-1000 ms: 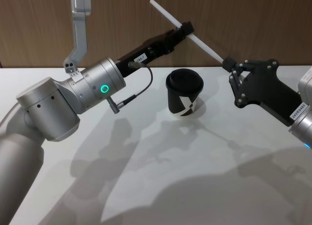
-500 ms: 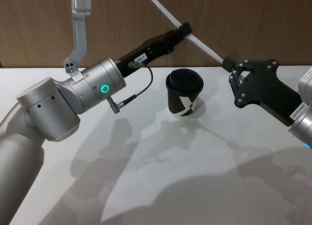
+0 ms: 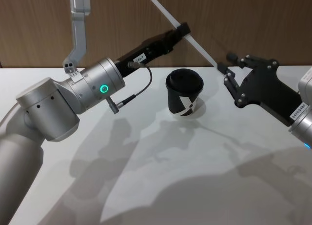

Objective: Pick up the straw with one hand, pass it to the other hand, and insert it into the cup.

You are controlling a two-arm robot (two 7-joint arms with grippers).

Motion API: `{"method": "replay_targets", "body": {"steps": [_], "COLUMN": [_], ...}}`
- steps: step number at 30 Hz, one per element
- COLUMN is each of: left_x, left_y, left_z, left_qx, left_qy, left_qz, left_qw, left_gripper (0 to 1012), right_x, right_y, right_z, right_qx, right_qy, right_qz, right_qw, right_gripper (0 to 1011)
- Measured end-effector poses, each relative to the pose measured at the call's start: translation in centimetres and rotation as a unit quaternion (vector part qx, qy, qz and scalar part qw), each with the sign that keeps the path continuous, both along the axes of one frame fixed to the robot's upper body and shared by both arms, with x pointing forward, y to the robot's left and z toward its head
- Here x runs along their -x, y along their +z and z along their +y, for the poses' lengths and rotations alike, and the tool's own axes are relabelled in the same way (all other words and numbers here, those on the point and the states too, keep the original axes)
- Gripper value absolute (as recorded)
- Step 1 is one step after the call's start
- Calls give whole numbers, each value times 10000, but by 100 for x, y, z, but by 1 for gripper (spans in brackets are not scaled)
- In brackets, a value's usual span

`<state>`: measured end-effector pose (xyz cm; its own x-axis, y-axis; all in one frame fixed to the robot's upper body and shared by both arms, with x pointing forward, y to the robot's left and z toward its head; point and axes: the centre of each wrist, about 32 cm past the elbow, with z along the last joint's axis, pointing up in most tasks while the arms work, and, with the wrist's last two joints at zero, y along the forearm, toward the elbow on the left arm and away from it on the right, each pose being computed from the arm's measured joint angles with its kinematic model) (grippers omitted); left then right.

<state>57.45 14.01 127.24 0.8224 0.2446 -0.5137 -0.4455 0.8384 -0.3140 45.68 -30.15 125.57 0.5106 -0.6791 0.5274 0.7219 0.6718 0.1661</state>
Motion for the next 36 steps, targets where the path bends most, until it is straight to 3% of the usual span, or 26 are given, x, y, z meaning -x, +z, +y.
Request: {"method": "replay_targets", "body": {"steps": [6, 11, 13, 14, 17, 18, 20, 25, 27, 29, 30, 31, 32, 34, 35, 36], "left_x": [0, -8, -14, -14, -21, -21, -27, -34, -39, -41, -42, -42, -43, -46, -48, -48], "left_y": [3, 28, 54, 54, 90, 90, 122, 163, 199, 215, 233, 233, 250, 265, 285, 294], "left_z": [-5, -3, -5, -5, -9, -9, -13, -24, -36, -42, -52, -52, -60, -66, -75, -80], "left_qx": [-20, -153, -285, -285, -496, -496, -680, -927, -1149, -1253, -1364, -1364, -1480, -1586, -1701, -1755], "left_qy": [1, 38, 77, 77, 156, 156, 241, 344, 458, 509, 552, 552, 617, 666, 722, 745], "left_qz": [-25, -149, -271, -271, -461, -461, -633, -861, -1079, -1176, -1281, -1281, -1397, -1499, -1603, -1654], "left_qw": [10000, 9998, 9992, 9992, 9976, 9976, 9954, 9914, 9864, 9838, 9808, 9808, 9771, 9736, 9696, 9676], "left_gripper": [2, 3, 3, 3, 2, 2, 3, 3, 3, 3, 3, 3, 3, 2, 2, 3], "right_x": [0, 0, 0, 0, 0, 0, 0, 0, 0, 0, 0, 0, 0, 0, 0, 0], "right_y": [0, 0, 0, 0, 0, 0, 0, 0, 0, 0, 0, 0, 0, 0, 0, 0], "right_z": [0, 0, 0, 0, 0, 0, 0, 0, 0, 0, 0, 0, 0, 0, 0, 0], "right_qx": [0, 0, 0, 0, 0, 0, 0, 0, 0, 0, 0, 0, 0, 0, 0, 0], "right_qy": [0, 0, 0, 0, 0, 0, 0, -1, 0, -1, 0, 0, 0, 0, 0, 0], "right_qz": [0, 1, 0, 1, 1, 1, 0, 0, 1, 0, 1, 1, 1, 1, 1, 1], "right_qw": [10000, 10000, 10000, 10000, 10000, 10000, 10000, 10000, 10000, 10000, 10000, 10000, 10000, 10000, 10000, 10000], "right_gripper": [412, 552, 612, 651, 765, 787, 842, 969, 998, 1001, 1001, 1001, 1001, 1001, 1001, 1001]}}
